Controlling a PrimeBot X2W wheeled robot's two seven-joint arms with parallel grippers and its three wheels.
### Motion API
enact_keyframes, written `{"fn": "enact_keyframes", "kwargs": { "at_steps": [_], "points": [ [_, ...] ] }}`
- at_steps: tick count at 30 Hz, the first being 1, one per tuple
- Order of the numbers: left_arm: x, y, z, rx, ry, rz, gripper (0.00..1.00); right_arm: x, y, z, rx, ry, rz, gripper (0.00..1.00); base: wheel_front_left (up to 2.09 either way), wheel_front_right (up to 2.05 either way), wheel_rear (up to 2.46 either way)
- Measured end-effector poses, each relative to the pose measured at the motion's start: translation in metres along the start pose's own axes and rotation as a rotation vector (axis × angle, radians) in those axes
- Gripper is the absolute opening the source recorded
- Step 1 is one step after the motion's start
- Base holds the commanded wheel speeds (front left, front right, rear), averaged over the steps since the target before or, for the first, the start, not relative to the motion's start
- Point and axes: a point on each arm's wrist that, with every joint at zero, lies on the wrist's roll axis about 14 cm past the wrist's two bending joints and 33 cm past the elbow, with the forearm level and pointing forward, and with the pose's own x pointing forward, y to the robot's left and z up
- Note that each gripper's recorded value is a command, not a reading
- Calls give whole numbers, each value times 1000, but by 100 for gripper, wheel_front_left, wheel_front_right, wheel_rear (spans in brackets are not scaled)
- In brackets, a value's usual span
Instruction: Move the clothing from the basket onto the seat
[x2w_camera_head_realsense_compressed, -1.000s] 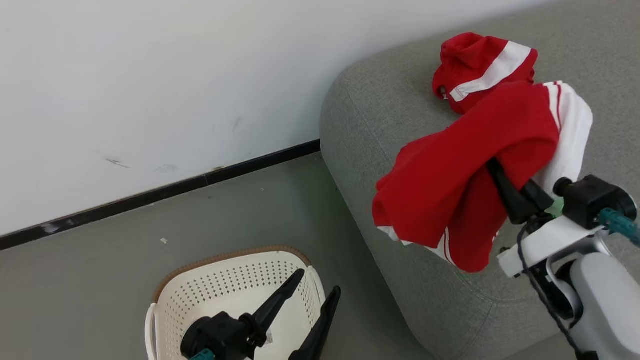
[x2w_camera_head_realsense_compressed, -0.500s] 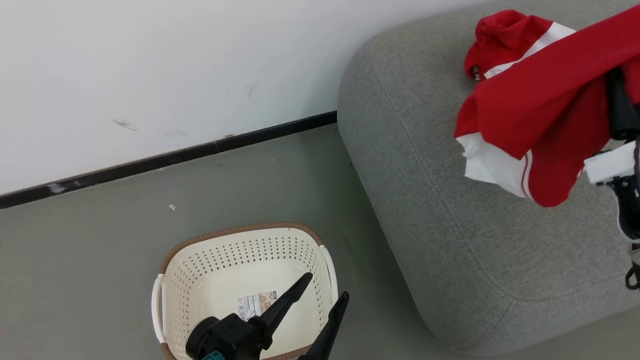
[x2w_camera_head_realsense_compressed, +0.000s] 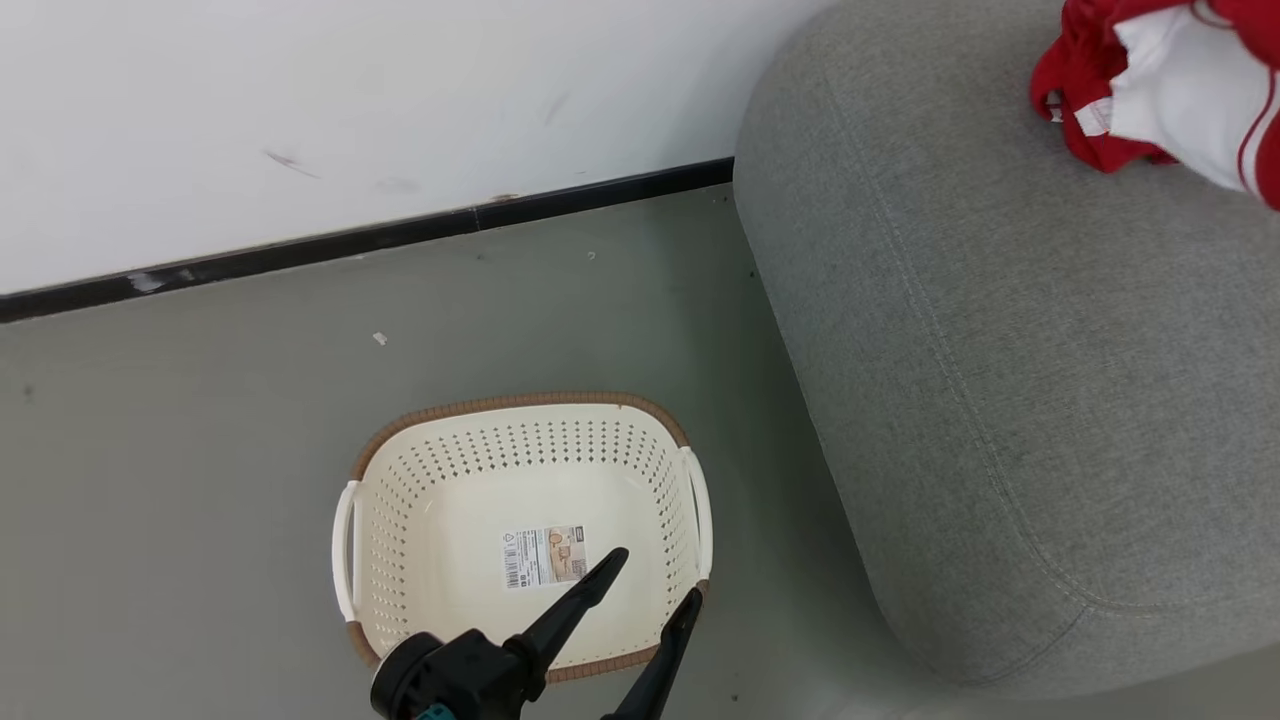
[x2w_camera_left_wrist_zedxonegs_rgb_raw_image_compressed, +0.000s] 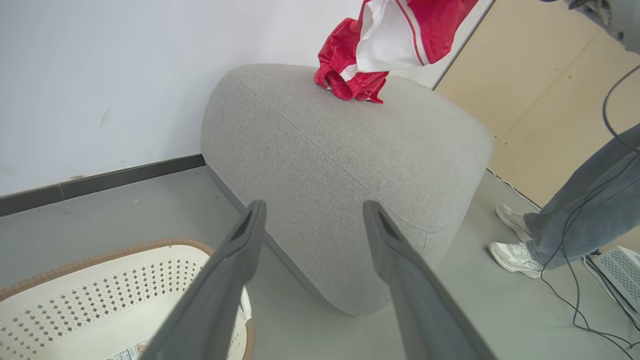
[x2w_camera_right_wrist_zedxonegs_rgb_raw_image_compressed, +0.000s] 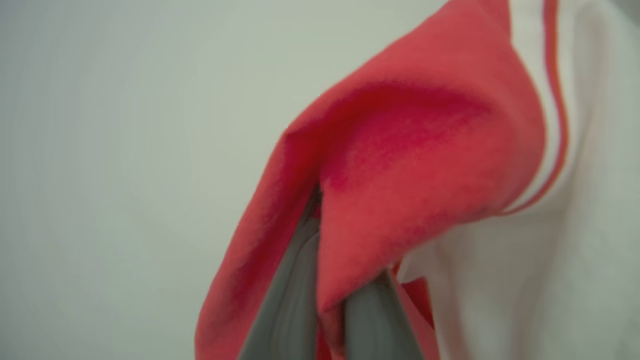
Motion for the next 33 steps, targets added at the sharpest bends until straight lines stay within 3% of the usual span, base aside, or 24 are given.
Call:
{"fn": "enact_keyframes", "kwargs": {
  "at_steps": [9,15,20,26,33],
  "points": [
    [-5,14,-12,-20,42,39,100,38,-17,-8,19,4,-81,0,0,0,0],
    [-7,29,-12,-21,48,77,100,63,-7,-22,33,7,-85,0,0,0,0],
    [-7,39,-11,-20,41,102,100,86,-2,-4,31,-60,-82,0,0,0,0],
    [-9,50,-15,-28,56,133,100,100,-23,12,5,-120,-139,0,0,0,0],
    [-9,60,-20,-33,76,148,100,92,-48,-43,-9,3,-217,0,0,0,0]
  ]
}}
